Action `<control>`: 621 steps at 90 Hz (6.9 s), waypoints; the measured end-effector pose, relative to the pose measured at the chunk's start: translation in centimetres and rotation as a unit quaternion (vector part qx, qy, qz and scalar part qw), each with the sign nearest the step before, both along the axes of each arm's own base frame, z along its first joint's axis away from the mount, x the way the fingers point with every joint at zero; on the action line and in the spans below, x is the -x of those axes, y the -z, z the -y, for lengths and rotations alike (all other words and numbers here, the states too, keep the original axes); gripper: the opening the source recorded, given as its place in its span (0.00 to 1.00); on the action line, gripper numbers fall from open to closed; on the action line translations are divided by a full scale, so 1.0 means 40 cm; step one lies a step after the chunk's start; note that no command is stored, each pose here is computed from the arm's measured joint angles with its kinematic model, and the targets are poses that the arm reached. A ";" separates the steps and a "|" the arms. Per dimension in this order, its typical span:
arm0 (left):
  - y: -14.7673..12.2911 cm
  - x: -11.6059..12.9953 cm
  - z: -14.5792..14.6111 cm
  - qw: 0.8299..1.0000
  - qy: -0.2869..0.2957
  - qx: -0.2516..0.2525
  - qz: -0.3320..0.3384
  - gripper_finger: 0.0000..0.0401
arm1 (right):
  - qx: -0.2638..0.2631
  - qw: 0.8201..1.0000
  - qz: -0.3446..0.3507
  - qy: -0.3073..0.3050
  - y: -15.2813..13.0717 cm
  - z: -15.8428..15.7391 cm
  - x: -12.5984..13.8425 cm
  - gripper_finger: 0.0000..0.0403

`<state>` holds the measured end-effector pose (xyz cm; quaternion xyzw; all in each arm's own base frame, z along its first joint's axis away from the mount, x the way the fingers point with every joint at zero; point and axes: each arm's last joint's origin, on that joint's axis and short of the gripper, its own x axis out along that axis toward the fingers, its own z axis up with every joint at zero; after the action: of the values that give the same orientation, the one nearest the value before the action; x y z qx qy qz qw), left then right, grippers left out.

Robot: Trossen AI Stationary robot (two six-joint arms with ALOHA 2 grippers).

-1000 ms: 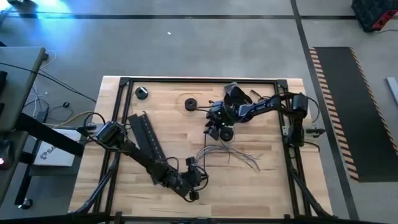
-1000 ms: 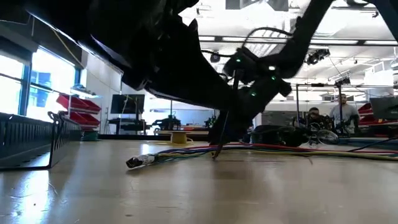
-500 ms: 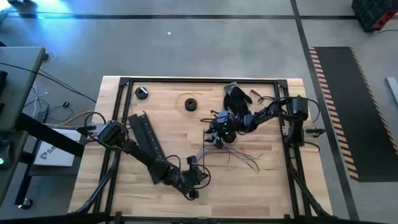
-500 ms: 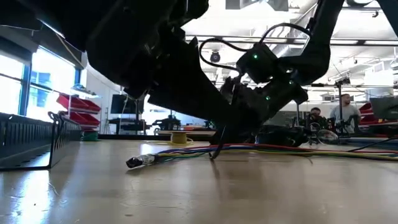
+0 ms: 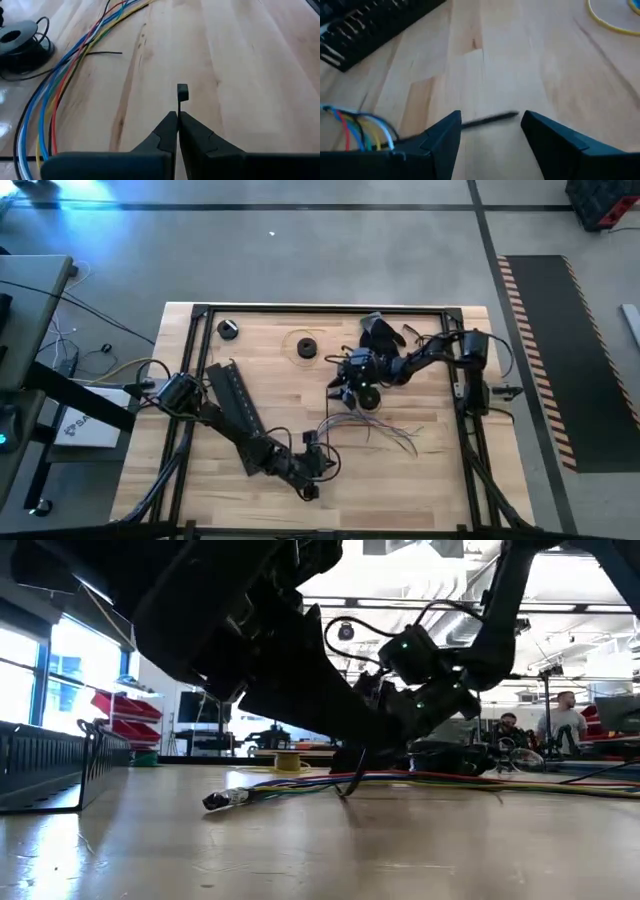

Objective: Ziptie cables
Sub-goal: Wrap the cables together using a black zip tie

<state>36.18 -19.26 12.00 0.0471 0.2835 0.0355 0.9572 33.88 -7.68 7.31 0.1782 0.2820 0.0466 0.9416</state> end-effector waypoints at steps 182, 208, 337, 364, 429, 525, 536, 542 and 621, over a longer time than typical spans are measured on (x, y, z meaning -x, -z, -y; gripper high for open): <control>0.004 -0.007 -0.021 1.000 -0.007 -0.012 -0.011 0.00 | 0.166 0.955 -0.176 -0.171 -0.044 -0.064 0.044 0.07; 0.002 -0.010 -0.027 1.000 -0.022 -0.012 -0.003 0.00 | 0.117 0.962 -0.233 -0.076 -0.175 -0.056 0.059 0.00; 0.083 0.005 -0.055 0.984 0.011 0.046 0.170 0.00 | 0.012 0.966 -0.255 -0.038 -0.214 0.047 -0.045 0.53; 0.093 0.058 -0.079 0.972 0.023 0.078 0.221 0.00 | -0.008 0.993 -0.119 0.010 -0.092 -0.002 -0.007 0.54; 0.099 0.063 -0.104 0.969 0.012 0.100 0.224 0.00 | 0.057 0.996 -0.052 0.038 -0.036 -0.052 0.052 0.54; 0.097 0.060 -0.106 0.969 0.010 0.100 0.224 0.00 | -0.048 0.994 -0.006 -0.093 0.003 -0.025 0.025 0.54; 0.098 0.060 -0.107 0.969 0.009 0.100 0.224 0.00 | -0.062 0.993 -0.006 -0.105 0.004 -0.031 0.025 0.54; 0.098 0.060 -0.107 0.969 0.009 0.099 0.224 0.00 | -0.069 0.992 -0.010 -0.104 0.004 -0.036 0.025 0.54; 0.099 0.060 -0.108 0.970 0.008 0.098 0.222 0.00 | 0.025 0.996 -0.025 -0.085 0.014 -0.133 0.009 0.46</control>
<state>33.79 -14.96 8.04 -0.0536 0.0657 0.0097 0.9963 33.52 -2.37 6.76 0.1308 0.3210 0.1150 0.9309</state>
